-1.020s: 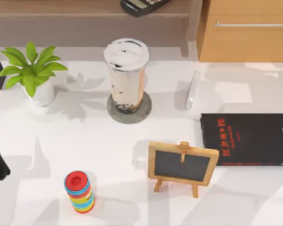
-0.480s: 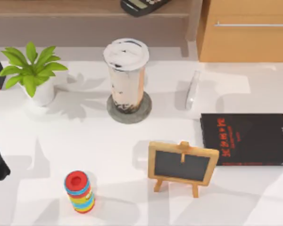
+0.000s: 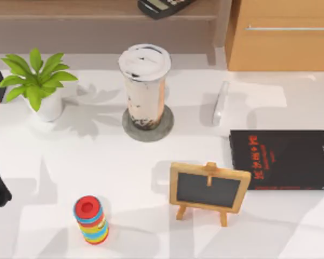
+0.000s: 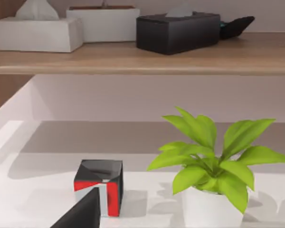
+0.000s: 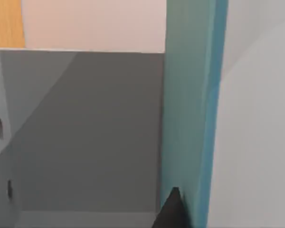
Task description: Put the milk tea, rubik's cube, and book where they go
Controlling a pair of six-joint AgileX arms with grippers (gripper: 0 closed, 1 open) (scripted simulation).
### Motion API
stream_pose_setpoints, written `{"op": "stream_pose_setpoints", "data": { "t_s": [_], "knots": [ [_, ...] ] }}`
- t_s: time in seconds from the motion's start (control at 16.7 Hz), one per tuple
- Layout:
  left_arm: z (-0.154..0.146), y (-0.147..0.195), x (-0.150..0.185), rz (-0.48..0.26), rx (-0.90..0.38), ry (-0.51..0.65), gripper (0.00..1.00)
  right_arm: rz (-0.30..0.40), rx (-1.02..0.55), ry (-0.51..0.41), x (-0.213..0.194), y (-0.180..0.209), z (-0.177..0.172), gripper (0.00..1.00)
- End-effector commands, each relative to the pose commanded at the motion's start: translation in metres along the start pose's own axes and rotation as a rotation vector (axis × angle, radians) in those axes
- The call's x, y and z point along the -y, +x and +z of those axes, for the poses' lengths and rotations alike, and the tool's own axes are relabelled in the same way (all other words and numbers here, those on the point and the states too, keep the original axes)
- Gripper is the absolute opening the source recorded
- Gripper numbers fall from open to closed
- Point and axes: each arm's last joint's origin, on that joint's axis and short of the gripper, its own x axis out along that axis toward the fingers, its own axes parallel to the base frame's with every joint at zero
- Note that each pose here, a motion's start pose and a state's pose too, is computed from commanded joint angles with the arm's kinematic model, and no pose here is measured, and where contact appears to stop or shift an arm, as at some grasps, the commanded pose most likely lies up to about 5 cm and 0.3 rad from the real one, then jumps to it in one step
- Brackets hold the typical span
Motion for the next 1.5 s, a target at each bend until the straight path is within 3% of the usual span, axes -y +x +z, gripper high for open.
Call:
{"op": "stream_pose_setpoints", "data": {
  "t_s": [0.24,0.3,1.32,1.5],
  "knots": [
    [0.0,0.0,0.0,0.0,0.0,0.0,1.0,0.0,0.0,0.0,0.0,0.0,0.0,0.02],
    [0.0,0.0,0.0,0.0,0.0,0.0,1.0,0.0,0.0,0.0,0.0,0.0,0.0,0.0],
    [0.0,0.0,0.0,0.0,0.0,0.0,1.0,0.002,0.002,0.002,0.0,-0.009,0.01,0.0],
    [0.0,0.0,0.0,0.0,0.0,0.0,1.0,-0.051,0.039,0.051,-0.006,-0.021,0.024,0.0]
  ]
}}
